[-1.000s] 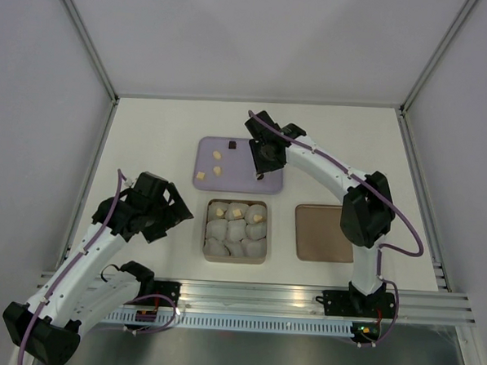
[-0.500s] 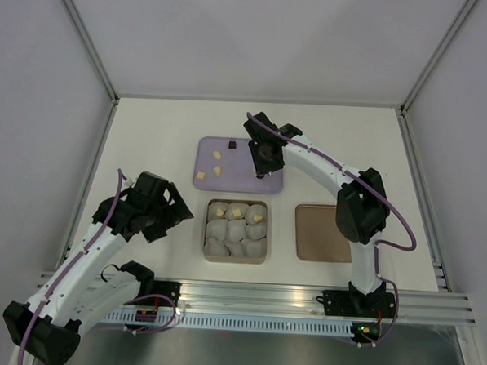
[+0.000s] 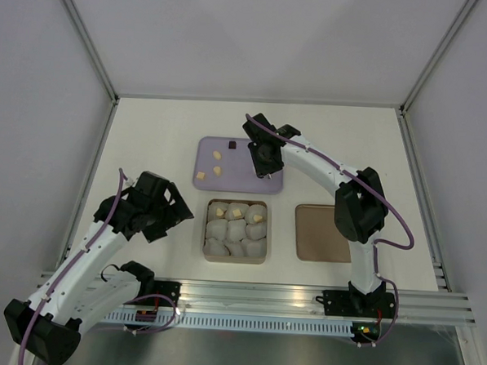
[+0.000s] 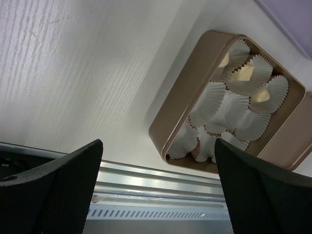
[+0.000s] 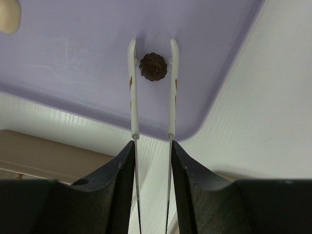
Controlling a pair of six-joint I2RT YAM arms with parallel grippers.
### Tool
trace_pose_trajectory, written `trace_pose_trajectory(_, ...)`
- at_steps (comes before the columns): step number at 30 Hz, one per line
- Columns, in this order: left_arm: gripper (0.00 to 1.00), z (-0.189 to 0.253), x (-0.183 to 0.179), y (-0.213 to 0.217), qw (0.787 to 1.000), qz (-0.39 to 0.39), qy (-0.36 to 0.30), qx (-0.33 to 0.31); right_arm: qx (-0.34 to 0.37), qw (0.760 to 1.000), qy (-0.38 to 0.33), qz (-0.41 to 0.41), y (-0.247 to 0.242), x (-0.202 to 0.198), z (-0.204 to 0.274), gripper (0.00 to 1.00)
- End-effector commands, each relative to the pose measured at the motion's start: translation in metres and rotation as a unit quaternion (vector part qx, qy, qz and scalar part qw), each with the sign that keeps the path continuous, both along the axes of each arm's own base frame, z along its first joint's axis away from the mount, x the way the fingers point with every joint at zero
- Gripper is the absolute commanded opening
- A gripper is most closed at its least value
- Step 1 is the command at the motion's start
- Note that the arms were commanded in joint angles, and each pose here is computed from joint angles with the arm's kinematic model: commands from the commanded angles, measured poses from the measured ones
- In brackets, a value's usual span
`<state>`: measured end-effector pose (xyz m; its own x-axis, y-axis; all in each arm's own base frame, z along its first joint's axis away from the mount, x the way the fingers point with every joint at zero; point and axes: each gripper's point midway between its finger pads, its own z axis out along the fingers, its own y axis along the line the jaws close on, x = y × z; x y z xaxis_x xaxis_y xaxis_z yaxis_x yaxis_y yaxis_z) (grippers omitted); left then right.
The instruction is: Pack the chocolate
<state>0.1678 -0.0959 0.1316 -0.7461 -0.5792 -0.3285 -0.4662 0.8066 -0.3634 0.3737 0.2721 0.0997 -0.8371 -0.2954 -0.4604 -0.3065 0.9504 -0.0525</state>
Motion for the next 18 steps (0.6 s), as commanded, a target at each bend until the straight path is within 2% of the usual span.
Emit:
trace_pose_trajectory(1, 1.00, 0.0068, 0.0098, -0.0035, 1.000, 0.005, -0.021, -0.010, 0.010, 1.000, -0.027, -0.009, -0.0038, 0.0045, 0.0245, 0.40)
trace_pose_trajectory(18, 0.99, 0.0086, 0.0143, -0.0056, 1.000, 0.003, -0.020, -0.009, 0.023, 0.999, -0.025, -0.020, -0.0058, -0.0036, 0.0300, 0.38)
